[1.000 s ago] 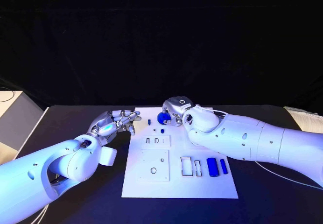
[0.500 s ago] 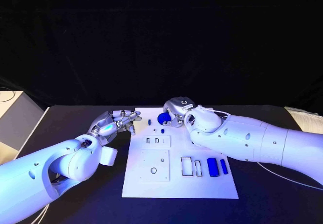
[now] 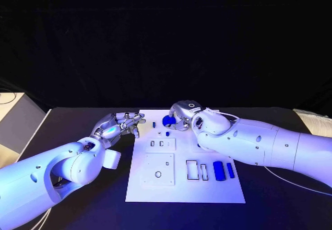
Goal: Assemble the parts on the task board
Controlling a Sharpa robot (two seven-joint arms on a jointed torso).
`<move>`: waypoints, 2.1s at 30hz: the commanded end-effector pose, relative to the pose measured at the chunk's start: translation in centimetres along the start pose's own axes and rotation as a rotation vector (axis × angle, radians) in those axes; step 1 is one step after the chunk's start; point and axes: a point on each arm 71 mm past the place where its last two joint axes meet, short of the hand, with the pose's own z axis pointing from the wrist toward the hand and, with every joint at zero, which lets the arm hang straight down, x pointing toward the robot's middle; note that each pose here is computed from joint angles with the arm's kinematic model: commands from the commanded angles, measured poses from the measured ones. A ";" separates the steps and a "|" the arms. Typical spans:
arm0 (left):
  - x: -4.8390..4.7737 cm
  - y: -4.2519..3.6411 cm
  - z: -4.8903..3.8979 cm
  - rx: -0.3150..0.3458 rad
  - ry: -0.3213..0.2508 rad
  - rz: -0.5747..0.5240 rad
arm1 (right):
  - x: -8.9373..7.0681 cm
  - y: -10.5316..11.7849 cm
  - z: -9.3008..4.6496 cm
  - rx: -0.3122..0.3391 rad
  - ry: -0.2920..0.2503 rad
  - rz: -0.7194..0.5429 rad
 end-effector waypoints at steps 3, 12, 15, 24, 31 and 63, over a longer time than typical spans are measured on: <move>0.27 -0.06 0.03 0.005 0.020 -0.004 | 0.5 -0.1 0.0 0.004 0.058 0.020; 0.27 -0.07 0.02 0.005 0.020 -0.004 | 0.7 -0.4 0.0 0.019 0.087 0.012; 0.28 -0.07 0.02 0.005 0.020 -0.004 | 0.7 -0.5 0.0 0.025 0.081 0.010; 0.22 -0.06 0.01 0.004 0.019 -0.004 | -0.4 -0.9 -0.7 0.001 -0.066 0.062; 0.02 -0.05 -0.02 0.005 0.013 -0.001 | -2.1 -1.8 -2.5 -0.043 -0.244 0.211; -0.03 0.89 -0.35 -0.010 0.016 -0.012 | -2.3 -18.1 -9.6 0.095 0.009 0.309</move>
